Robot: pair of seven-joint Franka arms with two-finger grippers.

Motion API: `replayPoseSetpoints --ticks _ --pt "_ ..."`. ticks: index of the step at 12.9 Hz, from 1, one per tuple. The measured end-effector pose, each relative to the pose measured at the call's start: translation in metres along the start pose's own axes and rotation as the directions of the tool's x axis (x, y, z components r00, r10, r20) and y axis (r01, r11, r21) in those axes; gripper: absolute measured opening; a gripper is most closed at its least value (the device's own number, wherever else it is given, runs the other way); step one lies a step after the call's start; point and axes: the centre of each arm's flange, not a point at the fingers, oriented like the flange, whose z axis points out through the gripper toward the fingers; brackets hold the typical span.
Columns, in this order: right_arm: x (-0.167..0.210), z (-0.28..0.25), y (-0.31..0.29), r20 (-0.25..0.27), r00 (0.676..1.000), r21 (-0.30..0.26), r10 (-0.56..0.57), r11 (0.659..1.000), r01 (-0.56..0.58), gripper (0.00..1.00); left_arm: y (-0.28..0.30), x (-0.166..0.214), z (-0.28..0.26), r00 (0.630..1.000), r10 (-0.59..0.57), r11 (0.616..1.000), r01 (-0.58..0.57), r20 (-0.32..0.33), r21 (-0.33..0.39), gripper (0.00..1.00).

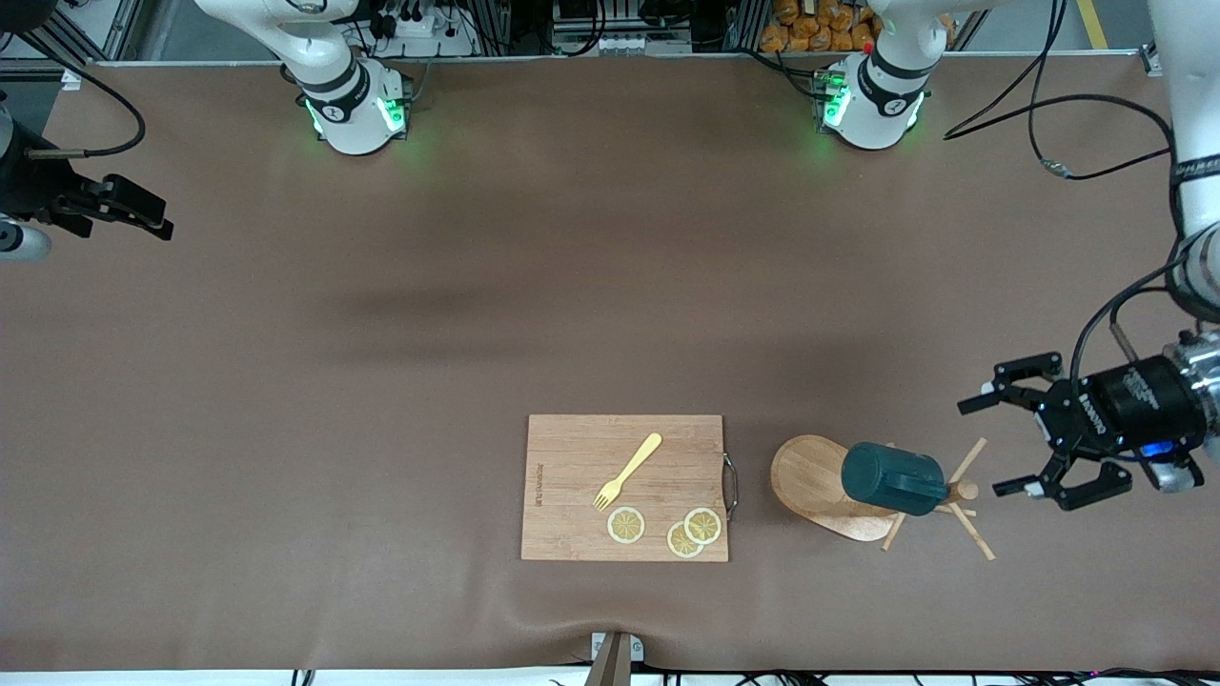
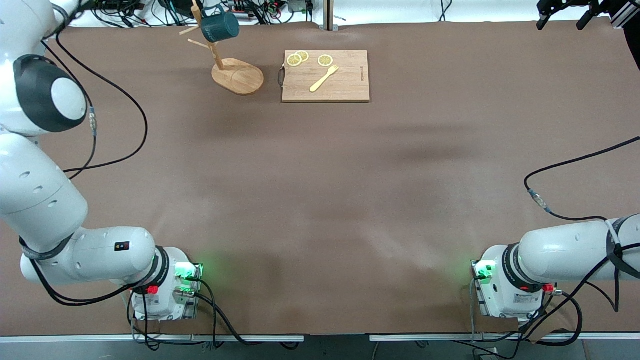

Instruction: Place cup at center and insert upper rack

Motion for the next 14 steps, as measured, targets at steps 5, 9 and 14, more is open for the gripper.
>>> replayPoseSetpoints --ticks 5,9,14 --pt "0.0 0.001 0.0 0.001 1.0 0.0 -0.001 1.0 0.001 1.0 -0.017 -0.077 -0.016 0.986 0.129 0.988 -0.118 -0.105 0.101 1.0" --pt "0.0 0.001 -0.001 0.002 1.0 0.0 -0.001 1.0 0.001 1.0 -0.038 -0.137 0.004 0.932 0.288 0.944 -0.236 -0.221 0.231 1.0" --pt "0.0 0.001 0.0 0.001 1.0 0.0 -0.001 1.0 0.001 1.0 -0.06 -0.179 0.039 0.812 0.472 0.855 -0.326 -0.343 0.403 1.0"
